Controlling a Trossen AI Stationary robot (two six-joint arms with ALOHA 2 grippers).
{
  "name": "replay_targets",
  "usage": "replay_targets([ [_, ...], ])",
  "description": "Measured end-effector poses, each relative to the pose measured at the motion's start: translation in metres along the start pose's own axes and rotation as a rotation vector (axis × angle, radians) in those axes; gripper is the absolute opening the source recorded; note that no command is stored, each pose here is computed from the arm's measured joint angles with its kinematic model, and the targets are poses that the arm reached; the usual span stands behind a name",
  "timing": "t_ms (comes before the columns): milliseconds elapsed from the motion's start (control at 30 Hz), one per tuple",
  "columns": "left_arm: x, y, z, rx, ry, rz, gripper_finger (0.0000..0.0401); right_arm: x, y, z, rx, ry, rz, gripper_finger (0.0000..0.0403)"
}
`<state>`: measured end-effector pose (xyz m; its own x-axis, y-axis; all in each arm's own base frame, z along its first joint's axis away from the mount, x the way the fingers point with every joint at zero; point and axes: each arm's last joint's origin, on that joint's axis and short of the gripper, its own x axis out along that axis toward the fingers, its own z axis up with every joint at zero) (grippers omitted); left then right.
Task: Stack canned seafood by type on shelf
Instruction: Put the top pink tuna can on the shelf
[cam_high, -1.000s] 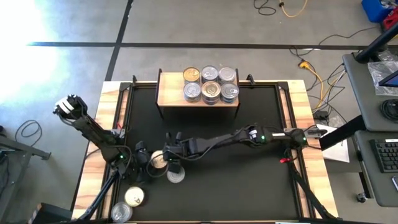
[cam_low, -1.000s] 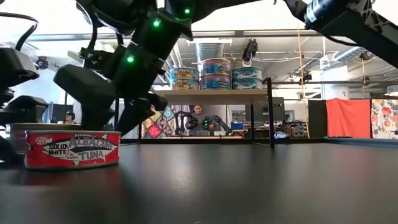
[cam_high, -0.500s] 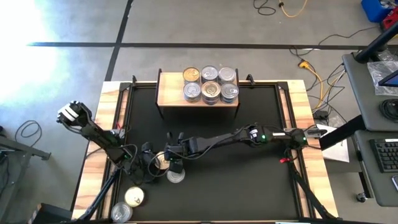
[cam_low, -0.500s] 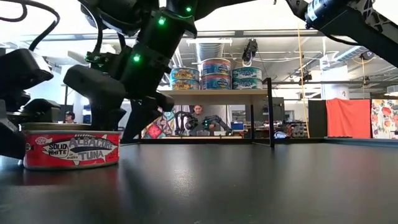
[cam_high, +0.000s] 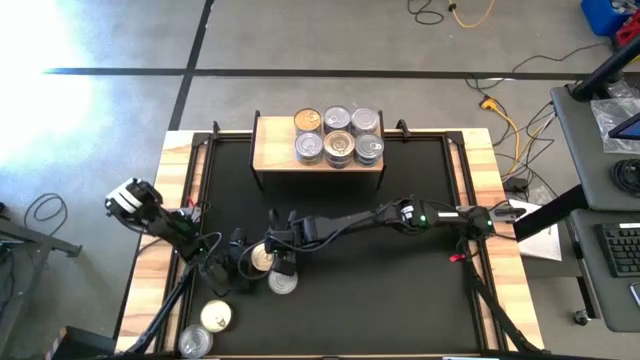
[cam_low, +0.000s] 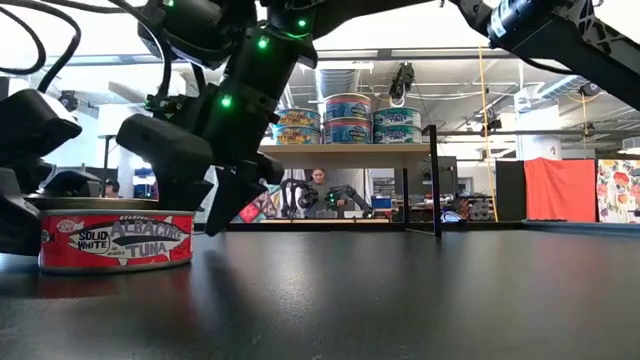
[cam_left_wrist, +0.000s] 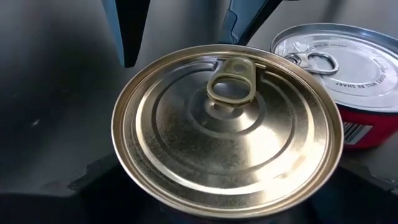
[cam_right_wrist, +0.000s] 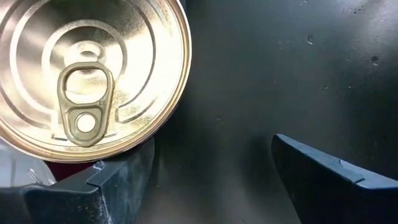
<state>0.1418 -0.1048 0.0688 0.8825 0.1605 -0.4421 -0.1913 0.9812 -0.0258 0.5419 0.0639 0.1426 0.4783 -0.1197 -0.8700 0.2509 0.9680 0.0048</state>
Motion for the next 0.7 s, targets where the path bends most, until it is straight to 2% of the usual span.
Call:
replay_targets([
  [300, 0.009, -0.002, -0.006, 0.053, -0.089, 0.013, 0.0391, 0.001, -0.006, -0.002, -0.014, 0.041, 0.012, 0.0325],
  [433, 0.01, -0.001, -0.008, 0.005, -0.097, 0.003, 0.0389, 0.0, -0.006, 0.0, -0.006, 0.037, 0.011, 0.0326],
  [567, 0.006, 0.003, -0.008, -0.035, -0.096, -0.008, 0.0369, -0.004, -0.007, 0.001, 0.016, 0.034, 0.004, 0.0319],
  [700, 0.0, 0.006, 0.0, -0.1, -0.124, -0.045, 0.0363, -0.022, -0.009, 0.006, 0.038, 0.033, -0.004, 0.0316],
])
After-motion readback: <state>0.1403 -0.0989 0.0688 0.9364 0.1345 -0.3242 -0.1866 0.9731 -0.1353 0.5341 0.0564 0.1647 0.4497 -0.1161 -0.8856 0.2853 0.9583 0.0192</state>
